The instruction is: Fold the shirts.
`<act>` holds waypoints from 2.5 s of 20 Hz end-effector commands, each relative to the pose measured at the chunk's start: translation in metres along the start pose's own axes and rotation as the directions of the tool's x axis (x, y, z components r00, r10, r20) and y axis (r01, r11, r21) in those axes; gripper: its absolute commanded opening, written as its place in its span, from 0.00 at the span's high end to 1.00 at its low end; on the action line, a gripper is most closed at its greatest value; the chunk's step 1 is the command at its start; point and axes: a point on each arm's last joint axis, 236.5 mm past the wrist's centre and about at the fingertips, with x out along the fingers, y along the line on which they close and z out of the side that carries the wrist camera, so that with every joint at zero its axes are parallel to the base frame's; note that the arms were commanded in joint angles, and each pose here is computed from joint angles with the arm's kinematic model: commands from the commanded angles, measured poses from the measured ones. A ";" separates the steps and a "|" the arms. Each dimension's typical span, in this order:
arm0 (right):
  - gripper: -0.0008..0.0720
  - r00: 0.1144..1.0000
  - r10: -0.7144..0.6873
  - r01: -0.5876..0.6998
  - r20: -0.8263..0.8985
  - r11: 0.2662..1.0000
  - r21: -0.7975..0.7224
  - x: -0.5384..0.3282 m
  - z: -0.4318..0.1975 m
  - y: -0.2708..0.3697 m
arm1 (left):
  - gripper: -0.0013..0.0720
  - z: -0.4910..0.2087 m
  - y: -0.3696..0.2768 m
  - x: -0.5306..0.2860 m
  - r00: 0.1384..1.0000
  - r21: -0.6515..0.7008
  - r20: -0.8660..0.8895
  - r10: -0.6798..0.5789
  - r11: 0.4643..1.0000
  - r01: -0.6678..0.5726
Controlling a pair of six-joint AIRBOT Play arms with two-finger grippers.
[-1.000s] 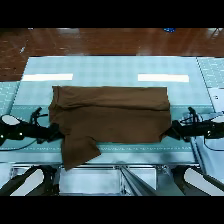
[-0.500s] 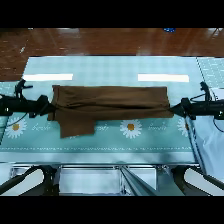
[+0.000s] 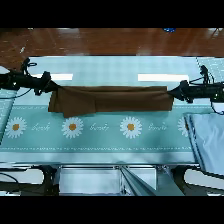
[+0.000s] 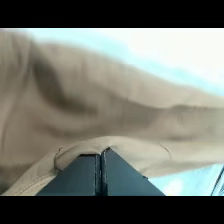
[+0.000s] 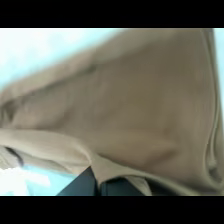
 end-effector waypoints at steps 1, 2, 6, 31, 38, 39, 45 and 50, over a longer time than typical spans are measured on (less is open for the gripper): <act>0.95 1.000 -0.001 0.001 0.009 1.000 0.017 0.011 0.023 -0.004 | 0.96 0.030 0.001 0.016 1.000 -0.012 -0.009 -0.010 1.000 0.010; 0.95 1.000 -0.004 0.004 0.009 1.000 0.022 0.013 0.026 -0.007 | 0.96 0.035 0.003 0.020 1.000 -0.011 -0.012 -0.010 1.000 0.010; 0.95 1.000 -0.006 0.006 0.005 0.997 0.073 0.029 0.030 -0.024 | 0.96 0.044 0.008 0.041 0.999 0.006 -0.032 -0.009 1.000 0.009; 0.41 0.988 -0.156 0.157 -0.018 0.978 0.137 0.002 -0.013 -0.077 | 0.29 -0.120 -0.029 -0.045 0.956 0.367 0.285 0.066 0.914 -0.172; 0.41 0.982 -0.169 0.180 -0.084 0.974 0.136 0.060 0.003 -0.074 | 0.29 -0.129 -0.037 -0.025 0.967 0.405 0.246 0.060 0.901 -0.159; 0.42 0.982 -0.163 0.175 -0.098 0.976 0.129 0.069 0.003 -0.070 | 0.29 -0.129 -0.037 -0.025 0.967 0.405 0.247 0.060 0.900 -0.159; 0.95 0.989 -0.104 0.099 -0.110 0.994 -0.047 0.100 0.009 -0.012 | 0.29 -0.130 -0.035 -0.023 0.969 0.401 0.240 0.064 0.902 -0.159; 0.95 0.991 -0.103 0.088 -0.088 0.982 -0.167 0.057 0.013 0.025 | 0.96 -0.128 -0.036 -0.024 0.967 0.402 0.246 0.063 0.902 -0.161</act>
